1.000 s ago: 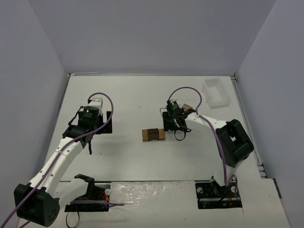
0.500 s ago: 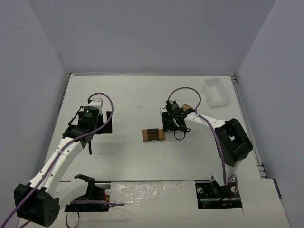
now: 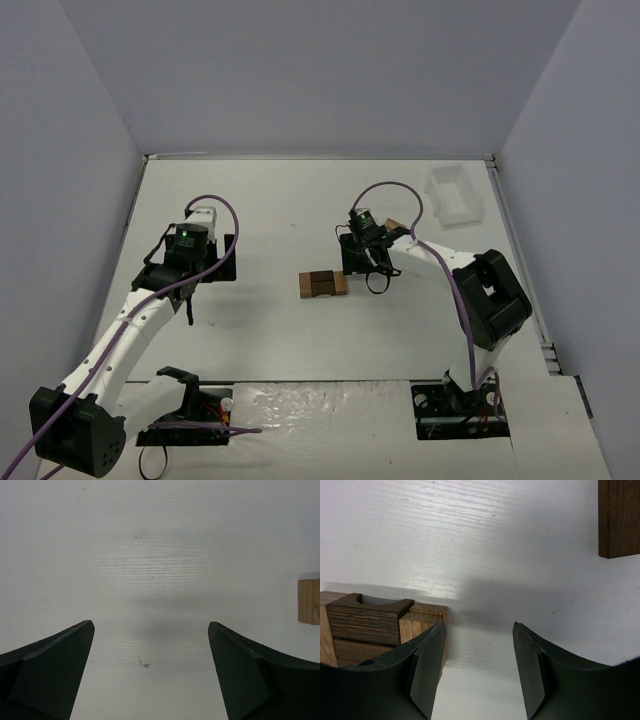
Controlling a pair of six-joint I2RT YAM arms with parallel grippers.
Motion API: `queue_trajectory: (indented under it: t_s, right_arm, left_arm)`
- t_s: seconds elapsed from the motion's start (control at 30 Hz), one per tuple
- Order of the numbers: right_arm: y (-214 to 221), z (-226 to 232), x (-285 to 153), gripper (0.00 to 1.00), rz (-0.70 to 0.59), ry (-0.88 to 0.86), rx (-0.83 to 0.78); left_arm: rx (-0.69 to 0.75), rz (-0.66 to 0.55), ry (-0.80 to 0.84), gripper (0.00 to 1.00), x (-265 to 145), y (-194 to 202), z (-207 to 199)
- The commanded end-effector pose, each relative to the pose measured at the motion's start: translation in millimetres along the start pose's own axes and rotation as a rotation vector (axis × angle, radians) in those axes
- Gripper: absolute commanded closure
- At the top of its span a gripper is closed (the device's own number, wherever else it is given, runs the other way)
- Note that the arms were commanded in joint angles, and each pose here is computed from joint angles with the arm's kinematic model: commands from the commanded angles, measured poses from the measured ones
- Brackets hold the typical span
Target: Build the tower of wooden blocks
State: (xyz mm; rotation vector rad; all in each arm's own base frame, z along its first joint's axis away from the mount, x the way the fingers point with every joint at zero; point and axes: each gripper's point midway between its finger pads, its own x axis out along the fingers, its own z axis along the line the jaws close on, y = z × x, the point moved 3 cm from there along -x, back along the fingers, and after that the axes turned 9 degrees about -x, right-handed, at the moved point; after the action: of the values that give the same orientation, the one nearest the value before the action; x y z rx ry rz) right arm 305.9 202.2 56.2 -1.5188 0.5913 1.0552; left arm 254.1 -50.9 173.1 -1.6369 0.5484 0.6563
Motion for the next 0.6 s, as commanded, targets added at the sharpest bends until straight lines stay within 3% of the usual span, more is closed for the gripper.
queue_trajectory:
  t_s: [0.0, 0.3, 0.57]
  right_arm:
    - [-32.2, -13.1, -21.7, 0.47, -0.105, 0.022, 0.031]
    - [-71.9, -60.5, -44.2, 0.47, -0.211, 0.085, 0.108]
    - [-91.1, -101.9, -28.6, 0.46, -0.199, 0.115, 0.113]
  left_arm:
    - [-0.007, -0.063, 0.023, 0.03, -3.4, -19.4, -5.3]
    - [-0.008, -0.061, 0.031, 0.03, -2.9, -19.8, -6.9]
    - [-0.007, -0.053, 0.040, 0.03, -2.9, -18.1, -8.1]
